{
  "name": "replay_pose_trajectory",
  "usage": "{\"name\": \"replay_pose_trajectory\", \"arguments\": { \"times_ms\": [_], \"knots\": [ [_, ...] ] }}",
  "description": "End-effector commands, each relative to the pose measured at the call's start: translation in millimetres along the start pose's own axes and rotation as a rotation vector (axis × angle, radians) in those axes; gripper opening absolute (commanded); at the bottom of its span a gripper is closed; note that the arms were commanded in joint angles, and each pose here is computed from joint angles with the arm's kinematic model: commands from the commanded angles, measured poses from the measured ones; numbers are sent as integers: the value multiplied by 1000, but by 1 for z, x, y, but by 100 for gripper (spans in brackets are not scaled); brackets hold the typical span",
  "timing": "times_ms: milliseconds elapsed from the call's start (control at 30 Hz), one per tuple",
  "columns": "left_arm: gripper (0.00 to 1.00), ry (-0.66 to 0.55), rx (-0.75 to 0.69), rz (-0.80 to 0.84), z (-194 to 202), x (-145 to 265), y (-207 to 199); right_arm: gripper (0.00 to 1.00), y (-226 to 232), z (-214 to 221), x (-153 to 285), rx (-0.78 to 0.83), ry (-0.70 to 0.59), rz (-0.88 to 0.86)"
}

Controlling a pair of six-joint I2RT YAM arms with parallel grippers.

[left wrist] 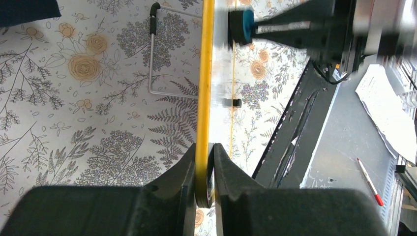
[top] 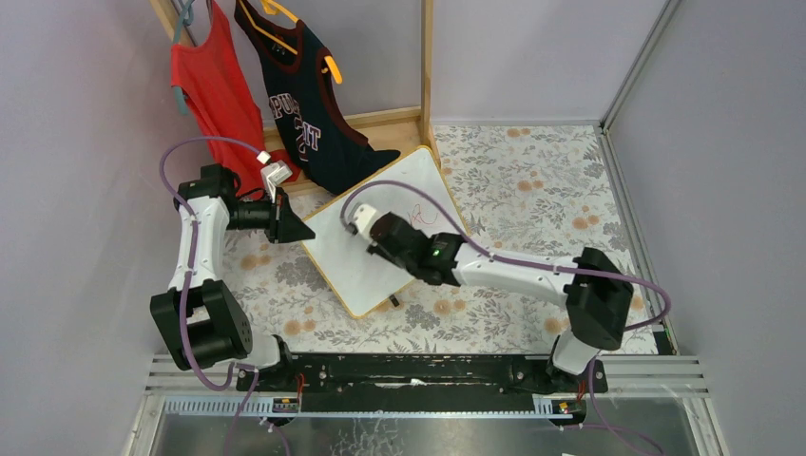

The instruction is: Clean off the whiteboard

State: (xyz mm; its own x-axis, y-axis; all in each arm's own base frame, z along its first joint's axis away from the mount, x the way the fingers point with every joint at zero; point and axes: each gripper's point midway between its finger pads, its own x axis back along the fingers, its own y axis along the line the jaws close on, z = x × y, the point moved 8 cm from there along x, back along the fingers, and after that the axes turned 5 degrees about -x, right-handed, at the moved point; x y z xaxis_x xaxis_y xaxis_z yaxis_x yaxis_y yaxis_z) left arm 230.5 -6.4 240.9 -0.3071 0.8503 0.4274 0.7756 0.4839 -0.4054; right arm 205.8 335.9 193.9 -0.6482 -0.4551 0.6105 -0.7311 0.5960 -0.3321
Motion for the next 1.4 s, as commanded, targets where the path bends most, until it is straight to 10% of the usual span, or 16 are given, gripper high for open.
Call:
{"name": "replay_pose_trajectory", "arguments": {
  "times_ms": [0,867,1367],
  "knots": [
    [0,120,-60,-49,17,0,8,0,-46,-8,15,-79,-69,134],
    [0,129,-61,-67,15,3,5,0,13,-39,9,-54,-75,-40],
    [0,142,-37,-68,13,4,7,0,-84,-23,6,-166,-127,192]
  ]
}}
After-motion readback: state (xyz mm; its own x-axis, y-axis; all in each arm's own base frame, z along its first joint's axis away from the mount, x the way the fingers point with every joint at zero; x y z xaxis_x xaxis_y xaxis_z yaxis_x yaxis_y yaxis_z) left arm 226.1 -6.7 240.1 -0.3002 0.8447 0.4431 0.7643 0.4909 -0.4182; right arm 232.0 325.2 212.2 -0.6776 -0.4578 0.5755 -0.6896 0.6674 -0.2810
